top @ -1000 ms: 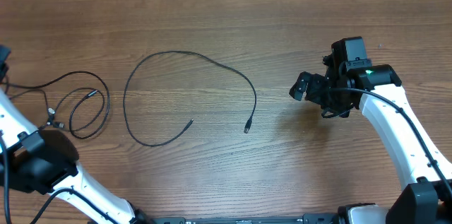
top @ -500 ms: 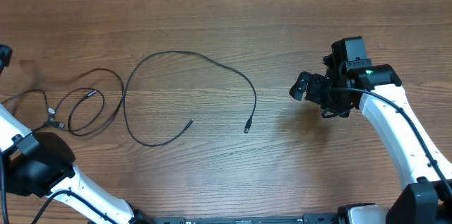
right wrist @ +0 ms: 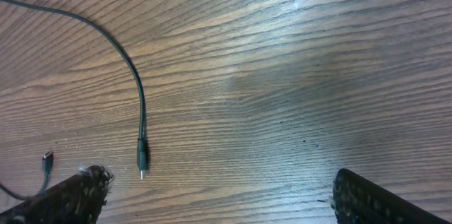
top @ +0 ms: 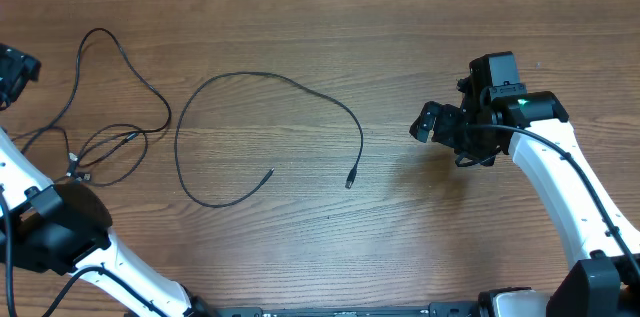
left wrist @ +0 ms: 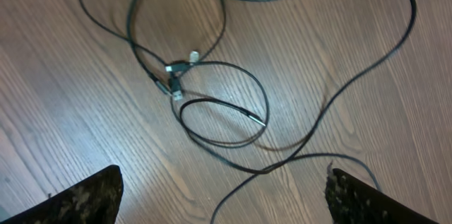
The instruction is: Untangle cables
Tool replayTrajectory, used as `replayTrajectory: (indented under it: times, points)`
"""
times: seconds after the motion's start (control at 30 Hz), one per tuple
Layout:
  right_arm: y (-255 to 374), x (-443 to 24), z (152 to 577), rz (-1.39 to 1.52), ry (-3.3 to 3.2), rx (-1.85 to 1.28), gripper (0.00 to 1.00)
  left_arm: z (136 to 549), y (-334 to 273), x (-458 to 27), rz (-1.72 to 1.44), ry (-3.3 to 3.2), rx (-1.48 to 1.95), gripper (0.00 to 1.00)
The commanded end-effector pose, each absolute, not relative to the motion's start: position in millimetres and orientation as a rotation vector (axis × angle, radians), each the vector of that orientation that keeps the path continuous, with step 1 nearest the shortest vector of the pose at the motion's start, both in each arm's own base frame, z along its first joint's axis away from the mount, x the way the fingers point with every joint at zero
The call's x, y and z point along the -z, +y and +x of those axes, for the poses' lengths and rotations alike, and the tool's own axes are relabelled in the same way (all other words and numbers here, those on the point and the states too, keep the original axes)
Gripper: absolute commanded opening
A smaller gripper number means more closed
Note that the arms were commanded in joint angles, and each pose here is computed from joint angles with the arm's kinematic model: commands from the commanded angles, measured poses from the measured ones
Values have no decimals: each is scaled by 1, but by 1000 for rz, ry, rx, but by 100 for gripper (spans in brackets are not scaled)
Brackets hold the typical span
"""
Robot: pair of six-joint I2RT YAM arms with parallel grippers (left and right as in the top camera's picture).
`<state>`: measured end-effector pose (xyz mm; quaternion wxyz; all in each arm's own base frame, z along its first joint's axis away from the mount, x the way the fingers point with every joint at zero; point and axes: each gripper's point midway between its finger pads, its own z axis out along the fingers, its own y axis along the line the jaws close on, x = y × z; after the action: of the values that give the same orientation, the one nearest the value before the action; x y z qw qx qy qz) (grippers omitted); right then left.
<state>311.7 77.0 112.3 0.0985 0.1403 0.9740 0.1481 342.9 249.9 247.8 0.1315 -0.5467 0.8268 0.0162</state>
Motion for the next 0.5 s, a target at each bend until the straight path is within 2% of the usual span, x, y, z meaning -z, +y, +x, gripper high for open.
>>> replayTrajectory:
  times: [0.0, 0.47]
  points:
    - [78, -125, 316, 401, 2839, -455, 100, 353, 236, -247, -1485, 2468, -21, 91]
    - [78, -125, 316, 401, 2840, -455, 100, 371, 179, -267, -1264, 2549, -8, 88]
